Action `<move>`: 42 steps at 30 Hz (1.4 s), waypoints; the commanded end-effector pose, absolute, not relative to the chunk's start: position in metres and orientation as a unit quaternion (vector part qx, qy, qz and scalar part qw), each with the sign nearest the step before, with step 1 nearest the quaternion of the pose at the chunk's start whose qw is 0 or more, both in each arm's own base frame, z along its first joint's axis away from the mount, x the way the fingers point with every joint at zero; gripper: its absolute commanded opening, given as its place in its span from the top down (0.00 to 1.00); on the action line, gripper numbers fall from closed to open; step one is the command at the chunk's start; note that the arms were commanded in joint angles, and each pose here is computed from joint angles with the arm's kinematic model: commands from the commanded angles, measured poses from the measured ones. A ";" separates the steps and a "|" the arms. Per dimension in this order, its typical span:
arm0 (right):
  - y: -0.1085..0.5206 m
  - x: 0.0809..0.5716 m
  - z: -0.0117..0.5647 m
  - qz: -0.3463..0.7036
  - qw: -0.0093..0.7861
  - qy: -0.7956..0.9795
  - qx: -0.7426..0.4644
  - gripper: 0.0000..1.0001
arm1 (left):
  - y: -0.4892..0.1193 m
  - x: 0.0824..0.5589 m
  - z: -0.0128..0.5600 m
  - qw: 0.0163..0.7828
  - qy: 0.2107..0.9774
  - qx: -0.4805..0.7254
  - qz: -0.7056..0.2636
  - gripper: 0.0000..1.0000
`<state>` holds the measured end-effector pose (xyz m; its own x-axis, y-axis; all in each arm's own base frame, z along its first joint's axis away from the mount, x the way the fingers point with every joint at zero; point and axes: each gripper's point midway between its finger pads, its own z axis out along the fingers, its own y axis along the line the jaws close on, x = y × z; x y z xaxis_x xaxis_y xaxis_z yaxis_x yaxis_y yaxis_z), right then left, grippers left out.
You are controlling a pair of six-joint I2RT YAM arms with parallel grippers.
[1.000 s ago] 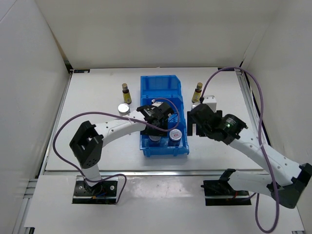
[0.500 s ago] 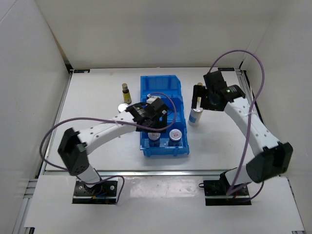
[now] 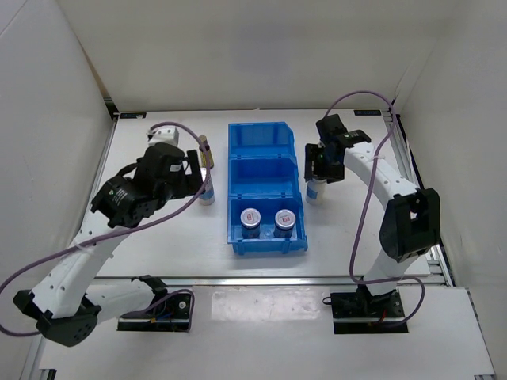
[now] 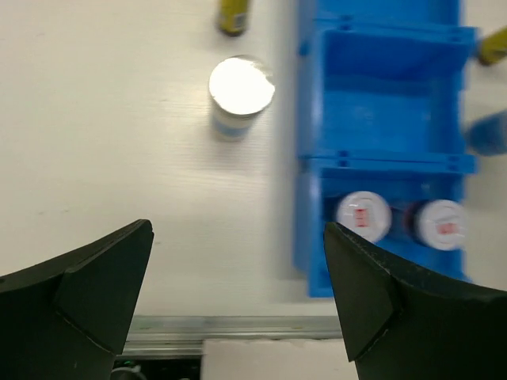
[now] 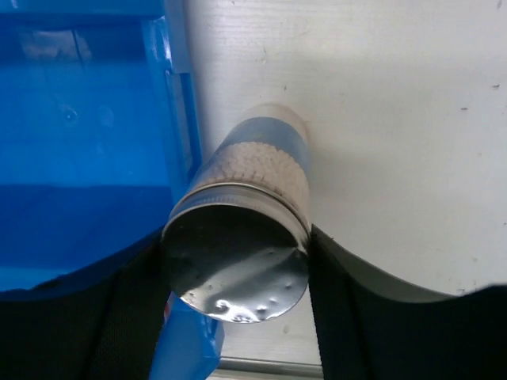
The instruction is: Organize the condiment bottles
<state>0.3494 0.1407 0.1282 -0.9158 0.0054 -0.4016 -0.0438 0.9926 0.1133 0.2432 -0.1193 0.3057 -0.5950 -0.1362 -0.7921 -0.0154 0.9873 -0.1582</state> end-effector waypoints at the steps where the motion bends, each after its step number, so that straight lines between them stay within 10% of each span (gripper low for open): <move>1: 0.144 0.360 0.136 0.073 0.232 0.970 -0.007 0.36 | -0.078 0.238 0.276 0.422 0.906 -0.036 0.018 0.01; 8: 0.133 0.368 0.200 0.054 0.317 0.947 -0.006 0.87 | -0.055 0.229 0.229 0.394 0.915 -0.062 0.058 0.01; 16: 0.178 0.361 0.299 0.110 0.410 0.903 -0.064 0.90 | -0.057 0.230 0.203 0.395 0.915 -0.070 0.046 0.01; 31: 0.247 0.378 0.205 0.148 0.301 0.937 -0.101 0.91 | -0.060 0.238 0.186 0.377 0.922 -0.068 0.051 0.01; 36: 0.249 0.380 0.172 0.134 0.267 0.949 -0.098 0.85 | -0.062 0.239 0.181 0.366 0.927 -0.064 0.054 0.01; 42: 0.249 0.381 0.166 0.120 0.266 0.951 -0.098 0.26 | -0.064 0.240 0.175 0.356 0.931 -0.056 0.057 0.01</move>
